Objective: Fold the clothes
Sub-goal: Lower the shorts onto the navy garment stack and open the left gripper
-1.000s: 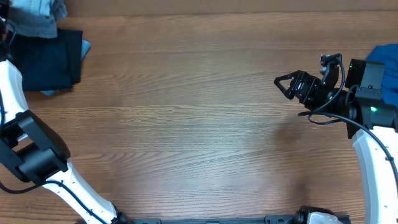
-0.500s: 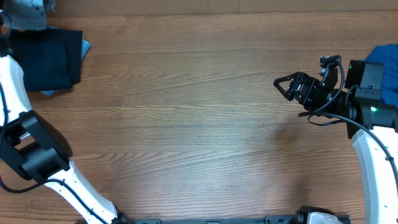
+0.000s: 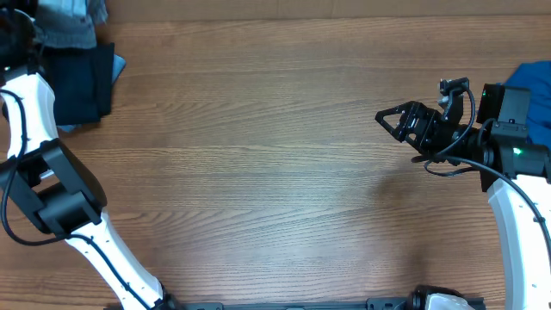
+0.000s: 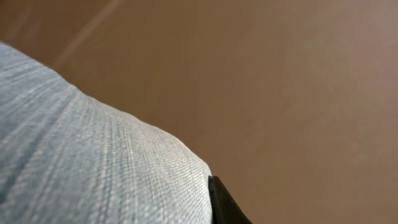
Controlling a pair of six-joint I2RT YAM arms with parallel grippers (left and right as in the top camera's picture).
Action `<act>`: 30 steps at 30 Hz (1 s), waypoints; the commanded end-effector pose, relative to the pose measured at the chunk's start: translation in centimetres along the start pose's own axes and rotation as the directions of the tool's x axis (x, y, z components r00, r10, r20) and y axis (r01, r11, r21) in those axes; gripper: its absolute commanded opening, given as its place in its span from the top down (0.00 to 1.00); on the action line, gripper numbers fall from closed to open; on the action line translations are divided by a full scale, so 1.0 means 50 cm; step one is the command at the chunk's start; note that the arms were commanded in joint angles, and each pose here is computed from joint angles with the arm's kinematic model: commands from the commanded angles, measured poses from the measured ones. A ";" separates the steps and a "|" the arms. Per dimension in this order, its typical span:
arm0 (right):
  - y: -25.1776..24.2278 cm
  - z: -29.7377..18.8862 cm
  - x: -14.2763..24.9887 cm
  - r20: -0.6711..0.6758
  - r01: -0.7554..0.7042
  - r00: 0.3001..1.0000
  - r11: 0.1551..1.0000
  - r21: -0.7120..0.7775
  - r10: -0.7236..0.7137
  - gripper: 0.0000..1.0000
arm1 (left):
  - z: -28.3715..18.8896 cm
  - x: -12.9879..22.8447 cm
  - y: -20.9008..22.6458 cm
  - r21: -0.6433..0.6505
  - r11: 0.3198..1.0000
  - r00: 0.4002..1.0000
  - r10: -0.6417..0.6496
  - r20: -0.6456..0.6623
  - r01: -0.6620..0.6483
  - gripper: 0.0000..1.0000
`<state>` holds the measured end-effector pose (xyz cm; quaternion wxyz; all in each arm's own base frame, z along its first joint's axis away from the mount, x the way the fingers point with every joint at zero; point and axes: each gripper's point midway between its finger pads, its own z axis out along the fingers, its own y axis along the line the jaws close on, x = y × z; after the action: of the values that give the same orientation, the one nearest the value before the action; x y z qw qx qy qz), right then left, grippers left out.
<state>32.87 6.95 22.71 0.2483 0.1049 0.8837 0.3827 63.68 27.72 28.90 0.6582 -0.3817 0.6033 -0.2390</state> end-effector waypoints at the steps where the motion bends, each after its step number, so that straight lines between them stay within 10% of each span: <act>1: 0.016 -0.009 -0.012 0.017 0.025 1.000 1.000 -0.016 -0.025 0.00 | 0.002 0.007 -0.031 0.072 0.995 0.996 0.075 -0.057 -0.070 0.90; 7: 0.015 -0.009 -0.014 0.021 0.029 0.999 0.999 -0.015 -0.028 0.00 | -0.021 0.050 -0.049 0.098 0.995 0.975 0.050 -0.215 -0.029 0.96; 30: 0.015 -0.009 -0.016 0.024 0.031 0.999 0.999 -0.012 -0.031 0.00 | -0.281 -0.033 0.131 -0.477 0.878 0.917 -0.156 -0.368 -0.042 0.94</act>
<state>33.01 6.92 22.81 0.2522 0.1031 0.8829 0.3824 50.90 28.80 22.35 0.3842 -0.5056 0.7408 -0.2188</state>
